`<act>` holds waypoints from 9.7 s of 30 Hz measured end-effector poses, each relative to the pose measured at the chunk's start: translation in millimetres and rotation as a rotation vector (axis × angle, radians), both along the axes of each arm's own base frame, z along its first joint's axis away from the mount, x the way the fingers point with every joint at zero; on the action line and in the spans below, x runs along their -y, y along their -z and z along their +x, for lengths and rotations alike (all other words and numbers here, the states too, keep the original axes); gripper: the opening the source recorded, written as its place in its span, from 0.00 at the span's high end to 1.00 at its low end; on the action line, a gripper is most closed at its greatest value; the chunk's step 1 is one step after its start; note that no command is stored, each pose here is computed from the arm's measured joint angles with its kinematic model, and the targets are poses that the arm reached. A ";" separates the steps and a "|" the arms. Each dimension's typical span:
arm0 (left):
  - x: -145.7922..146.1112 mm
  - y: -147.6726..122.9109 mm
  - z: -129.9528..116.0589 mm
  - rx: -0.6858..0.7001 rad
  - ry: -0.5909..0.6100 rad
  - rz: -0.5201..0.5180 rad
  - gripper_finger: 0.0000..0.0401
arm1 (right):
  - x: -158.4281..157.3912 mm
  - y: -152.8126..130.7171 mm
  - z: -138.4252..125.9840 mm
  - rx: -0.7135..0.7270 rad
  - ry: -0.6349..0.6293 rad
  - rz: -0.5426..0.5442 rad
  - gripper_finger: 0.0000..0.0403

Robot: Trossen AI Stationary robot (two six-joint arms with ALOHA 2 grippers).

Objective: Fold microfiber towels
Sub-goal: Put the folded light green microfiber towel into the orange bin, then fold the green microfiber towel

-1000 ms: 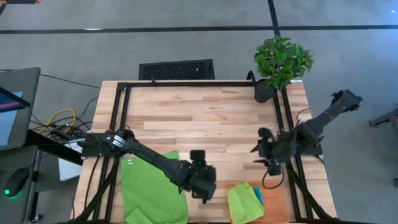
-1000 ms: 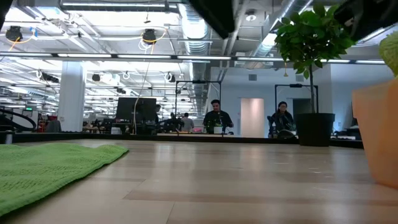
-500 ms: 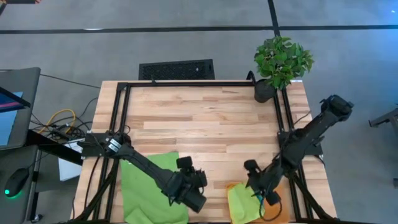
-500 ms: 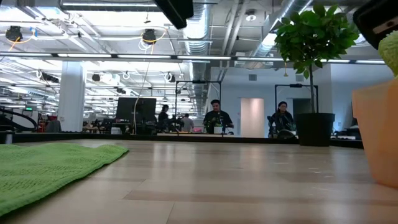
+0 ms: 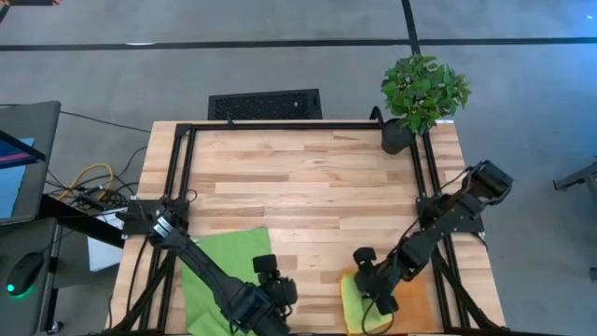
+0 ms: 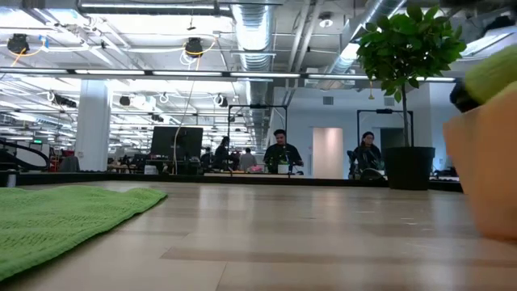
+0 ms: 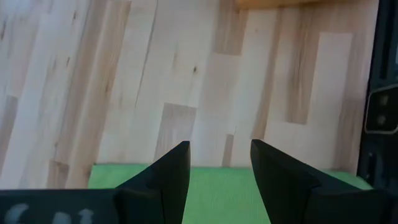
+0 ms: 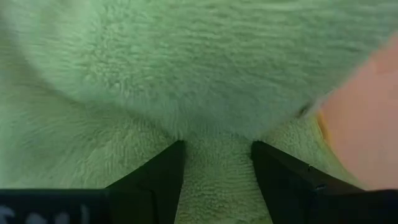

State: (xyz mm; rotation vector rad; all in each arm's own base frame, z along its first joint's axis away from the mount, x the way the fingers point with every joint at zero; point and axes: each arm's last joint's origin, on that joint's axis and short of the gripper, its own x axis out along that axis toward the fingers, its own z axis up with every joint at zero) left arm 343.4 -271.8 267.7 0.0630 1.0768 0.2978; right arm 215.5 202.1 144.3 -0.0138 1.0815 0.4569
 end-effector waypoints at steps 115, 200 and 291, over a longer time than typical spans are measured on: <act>-226.9 153.7 31.0 -0.552 -0.093 0.408 0.60 | 30.0 -106.8 -23.6 0.455 0.093 0.032 0.46; -129.8 128.5 -107.1 -0.221 -0.133 -0.531 0.62 | 70.5 -59.2 116.2 0.255 0.054 -0.199 0.46; -111.1 96.4 -91.3 -0.128 -0.126 -0.480 0.86 | 70.7 -57.7 116.6 0.245 0.086 -0.187 0.55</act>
